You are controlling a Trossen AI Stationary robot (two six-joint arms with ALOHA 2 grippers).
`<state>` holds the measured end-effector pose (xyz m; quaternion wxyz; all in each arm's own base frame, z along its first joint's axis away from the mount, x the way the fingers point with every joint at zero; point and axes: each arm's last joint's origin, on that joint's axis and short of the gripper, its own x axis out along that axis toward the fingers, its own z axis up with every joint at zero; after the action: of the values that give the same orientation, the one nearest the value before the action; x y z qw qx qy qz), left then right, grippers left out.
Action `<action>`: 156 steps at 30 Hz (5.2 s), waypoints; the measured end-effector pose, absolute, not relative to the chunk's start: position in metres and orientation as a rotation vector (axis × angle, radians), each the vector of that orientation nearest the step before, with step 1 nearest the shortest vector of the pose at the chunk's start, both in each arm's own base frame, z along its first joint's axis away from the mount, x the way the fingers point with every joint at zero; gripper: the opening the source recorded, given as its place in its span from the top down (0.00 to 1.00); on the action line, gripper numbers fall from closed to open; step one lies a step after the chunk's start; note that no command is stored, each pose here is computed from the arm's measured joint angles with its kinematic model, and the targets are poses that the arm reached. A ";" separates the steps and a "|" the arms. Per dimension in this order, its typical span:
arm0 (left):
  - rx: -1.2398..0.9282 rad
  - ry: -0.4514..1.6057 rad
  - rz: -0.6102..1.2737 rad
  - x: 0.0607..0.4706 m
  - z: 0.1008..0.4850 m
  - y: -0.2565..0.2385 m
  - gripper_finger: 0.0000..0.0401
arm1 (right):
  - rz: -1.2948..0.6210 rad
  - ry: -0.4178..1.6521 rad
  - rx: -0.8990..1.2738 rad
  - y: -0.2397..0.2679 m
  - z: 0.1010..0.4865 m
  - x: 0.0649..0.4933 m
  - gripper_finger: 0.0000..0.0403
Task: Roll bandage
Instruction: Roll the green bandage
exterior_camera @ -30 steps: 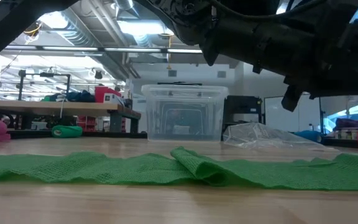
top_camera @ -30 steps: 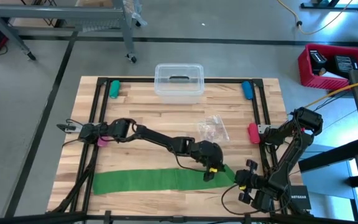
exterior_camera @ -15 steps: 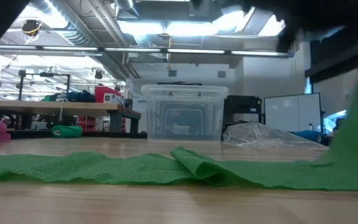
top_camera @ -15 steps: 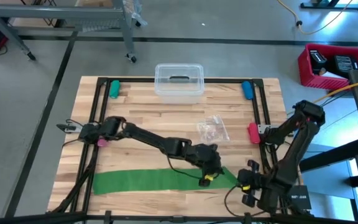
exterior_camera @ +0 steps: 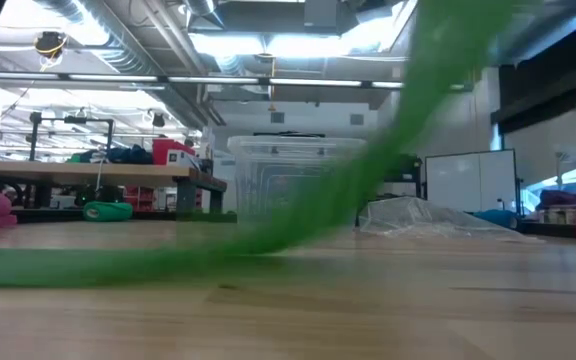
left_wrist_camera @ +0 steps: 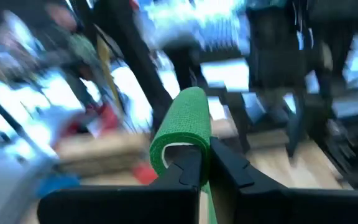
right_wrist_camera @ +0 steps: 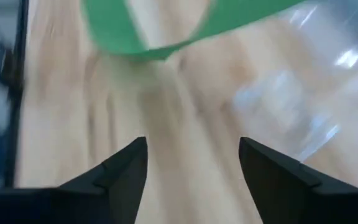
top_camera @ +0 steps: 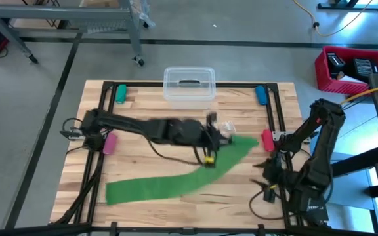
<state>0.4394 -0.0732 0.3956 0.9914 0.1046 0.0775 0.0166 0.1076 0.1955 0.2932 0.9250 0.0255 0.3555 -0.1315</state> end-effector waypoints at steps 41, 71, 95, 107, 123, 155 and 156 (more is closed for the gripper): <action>0.479 -0.170 0.316 0.329 0.524 -0.033 0.97 | -0.146 0.392 -0.027 0.117 0.238 0.214 0.41; 0.617 -0.144 0.307 0.278 0.573 -0.076 0.97 | -0.080 -0.121 -0.083 0.059 0.393 0.186 0.41; 0.617 -0.002 0.277 0.318 0.533 -0.081 0.97 | -0.165 0.064 -0.091 0.069 0.372 0.194 0.41; 0.594 -0.029 0.254 0.318 0.535 -0.082 0.97 | -0.082 0.106 -0.101 0.071 0.360 0.215 0.41; 0.625 0.012 0.277 0.319 0.531 -0.081 0.97 | -0.113 0.096 0.000 0.061 0.368 0.198 0.41; 0.578 -0.031 0.286 0.318 0.535 -0.083 0.97 | -0.138 0.111 -0.238 0.075 0.356 0.240 0.62; 0.577 -0.031 0.285 0.318 0.535 -0.084 0.97 | -0.138 0.107 -0.247 0.075 0.356 0.241 0.65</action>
<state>0.3182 -0.0838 0.5350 0.9485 0.2837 -0.0154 0.1399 0.2406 0.0749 0.3564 0.9886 -0.1230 0.0533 -0.0686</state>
